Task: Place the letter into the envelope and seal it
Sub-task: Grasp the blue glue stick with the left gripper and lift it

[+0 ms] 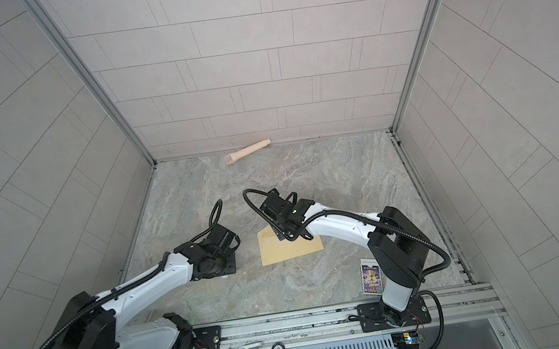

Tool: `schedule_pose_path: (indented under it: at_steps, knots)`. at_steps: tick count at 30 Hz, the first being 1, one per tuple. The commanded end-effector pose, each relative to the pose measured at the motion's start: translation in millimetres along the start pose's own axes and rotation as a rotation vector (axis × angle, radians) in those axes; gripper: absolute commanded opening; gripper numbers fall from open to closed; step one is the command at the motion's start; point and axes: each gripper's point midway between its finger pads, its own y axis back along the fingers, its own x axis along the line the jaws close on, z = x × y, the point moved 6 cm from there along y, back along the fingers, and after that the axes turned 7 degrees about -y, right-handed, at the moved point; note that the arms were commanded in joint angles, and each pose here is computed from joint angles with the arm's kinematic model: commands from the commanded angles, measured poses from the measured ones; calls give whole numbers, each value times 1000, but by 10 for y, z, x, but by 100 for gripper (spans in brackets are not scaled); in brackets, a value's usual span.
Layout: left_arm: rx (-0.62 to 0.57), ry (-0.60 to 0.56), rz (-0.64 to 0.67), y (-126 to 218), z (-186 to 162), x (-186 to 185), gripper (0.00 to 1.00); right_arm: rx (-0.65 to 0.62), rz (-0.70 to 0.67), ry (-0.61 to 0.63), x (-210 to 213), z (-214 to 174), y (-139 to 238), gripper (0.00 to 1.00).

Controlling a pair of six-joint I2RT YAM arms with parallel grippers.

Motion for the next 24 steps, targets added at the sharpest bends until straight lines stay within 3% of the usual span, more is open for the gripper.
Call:
schedule_pose_path:
  at_steps: [1,6,9,12,14,19,24]
  knots:
    - [49,-8,30,-170,-68,20,43,44,1,-4,-39,-80,6,78]
    - [62,-52,6,-207,-69,-21,16,81,69,-38,-50,-137,27,78]
    - [16,-120,-116,-89,36,-171,2,108,256,-22,29,-147,231,76]
    - [-108,-225,-391,215,213,-508,0,109,621,-95,129,-122,545,77]
    - [-251,-275,-621,457,304,-749,0,83,768,-131,104,-85,723,76]
    - [-539,-483,-778,896,336,-1059,0,56,869,-208,-144,2,917,72]
    - [-627,-549,-847,945,330,-1214,0,84,911,-248,-123,29,937,72]
